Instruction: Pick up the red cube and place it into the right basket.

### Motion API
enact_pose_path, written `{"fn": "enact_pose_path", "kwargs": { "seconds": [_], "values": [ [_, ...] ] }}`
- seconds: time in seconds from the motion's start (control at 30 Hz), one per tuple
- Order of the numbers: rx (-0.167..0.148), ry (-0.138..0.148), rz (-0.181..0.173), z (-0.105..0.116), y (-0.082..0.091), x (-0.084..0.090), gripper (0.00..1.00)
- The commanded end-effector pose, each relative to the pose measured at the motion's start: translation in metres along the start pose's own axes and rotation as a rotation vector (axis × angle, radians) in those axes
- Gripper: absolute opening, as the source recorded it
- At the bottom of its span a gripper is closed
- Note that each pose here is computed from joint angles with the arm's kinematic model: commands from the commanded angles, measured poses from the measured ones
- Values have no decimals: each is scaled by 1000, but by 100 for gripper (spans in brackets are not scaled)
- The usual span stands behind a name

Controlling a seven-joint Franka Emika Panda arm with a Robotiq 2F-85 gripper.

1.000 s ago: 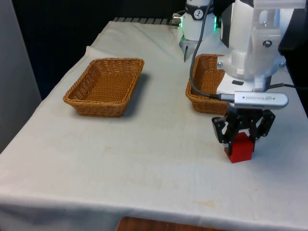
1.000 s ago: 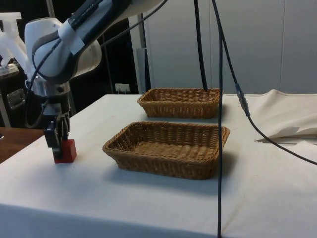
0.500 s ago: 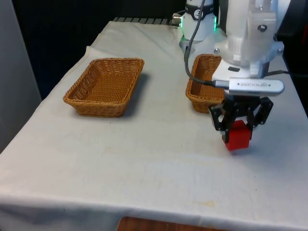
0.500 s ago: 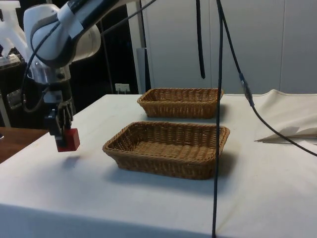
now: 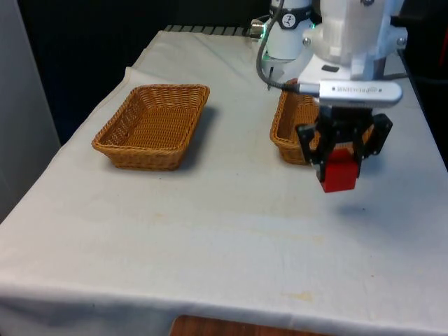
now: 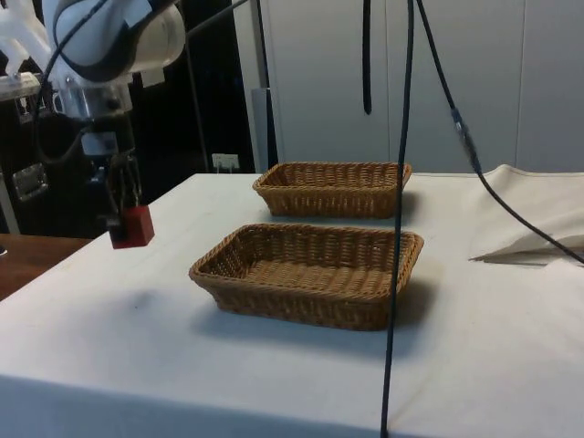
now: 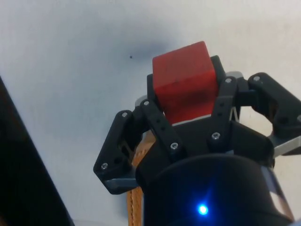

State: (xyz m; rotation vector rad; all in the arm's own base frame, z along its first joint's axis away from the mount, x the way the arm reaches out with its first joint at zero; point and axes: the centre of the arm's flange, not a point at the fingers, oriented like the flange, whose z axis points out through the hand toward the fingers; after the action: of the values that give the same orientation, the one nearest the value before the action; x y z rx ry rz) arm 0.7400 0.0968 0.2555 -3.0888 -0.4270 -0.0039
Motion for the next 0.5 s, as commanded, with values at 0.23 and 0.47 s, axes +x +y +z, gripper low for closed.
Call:
{"fn": "enact_pose_path", "kwargs": {
  "seconds": [0.23, 0.47],
  "values": [
    [3, -4, 19, -28, 2, -7, 1],
    [17, -4, 23, -48, 0, -15, 1]
  ]
}}
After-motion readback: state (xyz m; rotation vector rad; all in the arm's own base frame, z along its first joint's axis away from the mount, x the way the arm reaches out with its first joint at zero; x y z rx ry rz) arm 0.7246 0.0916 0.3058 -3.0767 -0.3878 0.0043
